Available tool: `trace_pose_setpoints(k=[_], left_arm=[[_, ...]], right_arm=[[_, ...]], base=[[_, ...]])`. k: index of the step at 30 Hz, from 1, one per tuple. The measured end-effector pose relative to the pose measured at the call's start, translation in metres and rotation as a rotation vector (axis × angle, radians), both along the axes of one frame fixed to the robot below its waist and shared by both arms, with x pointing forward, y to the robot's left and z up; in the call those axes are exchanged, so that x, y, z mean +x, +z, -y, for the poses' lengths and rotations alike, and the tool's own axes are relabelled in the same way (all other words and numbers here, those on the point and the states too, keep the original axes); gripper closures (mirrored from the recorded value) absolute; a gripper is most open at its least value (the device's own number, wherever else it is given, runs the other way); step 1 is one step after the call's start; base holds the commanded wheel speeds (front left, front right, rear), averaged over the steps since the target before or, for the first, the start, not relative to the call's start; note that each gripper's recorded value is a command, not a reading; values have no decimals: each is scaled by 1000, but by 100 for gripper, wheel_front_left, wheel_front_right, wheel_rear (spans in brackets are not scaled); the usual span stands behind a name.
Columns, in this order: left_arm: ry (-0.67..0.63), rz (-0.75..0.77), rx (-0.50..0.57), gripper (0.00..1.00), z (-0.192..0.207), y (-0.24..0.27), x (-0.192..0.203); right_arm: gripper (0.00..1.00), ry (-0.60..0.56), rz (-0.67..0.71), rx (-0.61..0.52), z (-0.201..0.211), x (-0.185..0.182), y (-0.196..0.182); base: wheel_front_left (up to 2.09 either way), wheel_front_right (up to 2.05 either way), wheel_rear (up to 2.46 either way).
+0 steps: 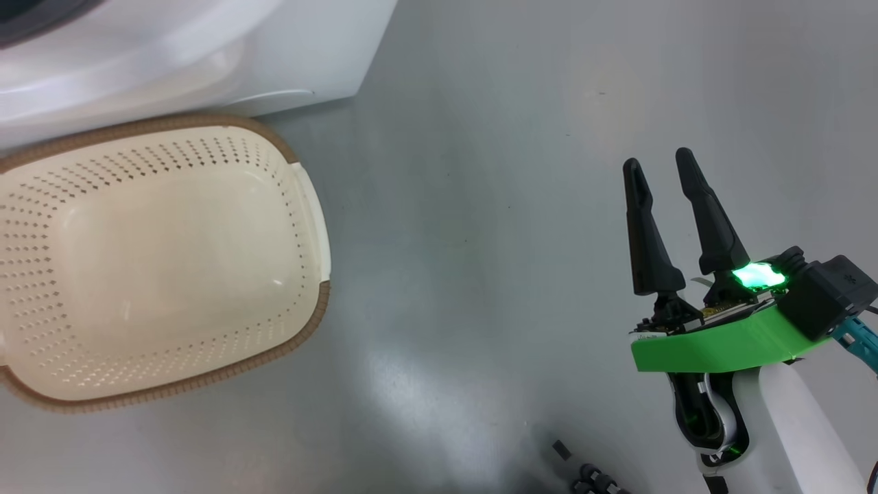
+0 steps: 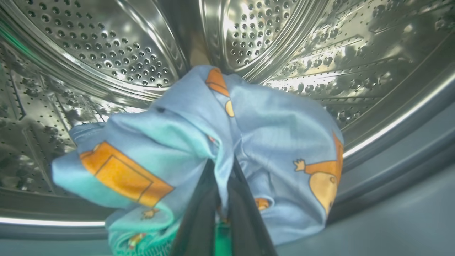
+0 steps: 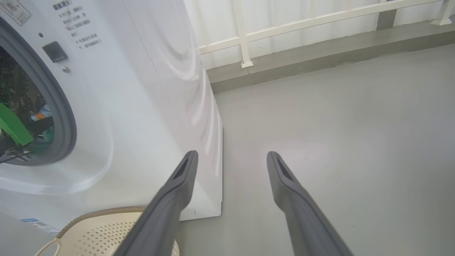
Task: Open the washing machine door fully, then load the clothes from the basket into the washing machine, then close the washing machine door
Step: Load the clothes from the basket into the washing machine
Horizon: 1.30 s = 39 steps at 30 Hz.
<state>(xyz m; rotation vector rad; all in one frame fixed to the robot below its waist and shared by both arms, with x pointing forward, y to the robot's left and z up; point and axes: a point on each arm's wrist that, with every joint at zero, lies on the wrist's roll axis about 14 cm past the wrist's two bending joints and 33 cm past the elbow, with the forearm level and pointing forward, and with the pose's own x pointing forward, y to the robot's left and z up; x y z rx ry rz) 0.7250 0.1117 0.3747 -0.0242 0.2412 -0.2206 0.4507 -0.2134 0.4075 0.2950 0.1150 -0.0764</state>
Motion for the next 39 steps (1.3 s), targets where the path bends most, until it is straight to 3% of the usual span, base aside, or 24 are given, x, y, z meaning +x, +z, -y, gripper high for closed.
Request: trace_pose_setpoints(k=[1,2,3,24,39], left_arm=[[2,-2,3,49,-1,2,0],[2,-3,1,4,-1,4,0],[0,-6,-1,0,-2,5,-1],[35,53,-188,0,6,49,-32],[24,158,-173,0,-3,80,-86]], right_arm=[[0,2,3,2,-1,0,1],[0,3,6,3,-1,1,2],[0,4,10,5,-2,1,3],[0,23,86,17,-9,5,31],[0,53,162,15,-20,3,62]], base=[[0,0,0],[0,0,0],[0,0,0],[0,0,0],[0,0,0]])
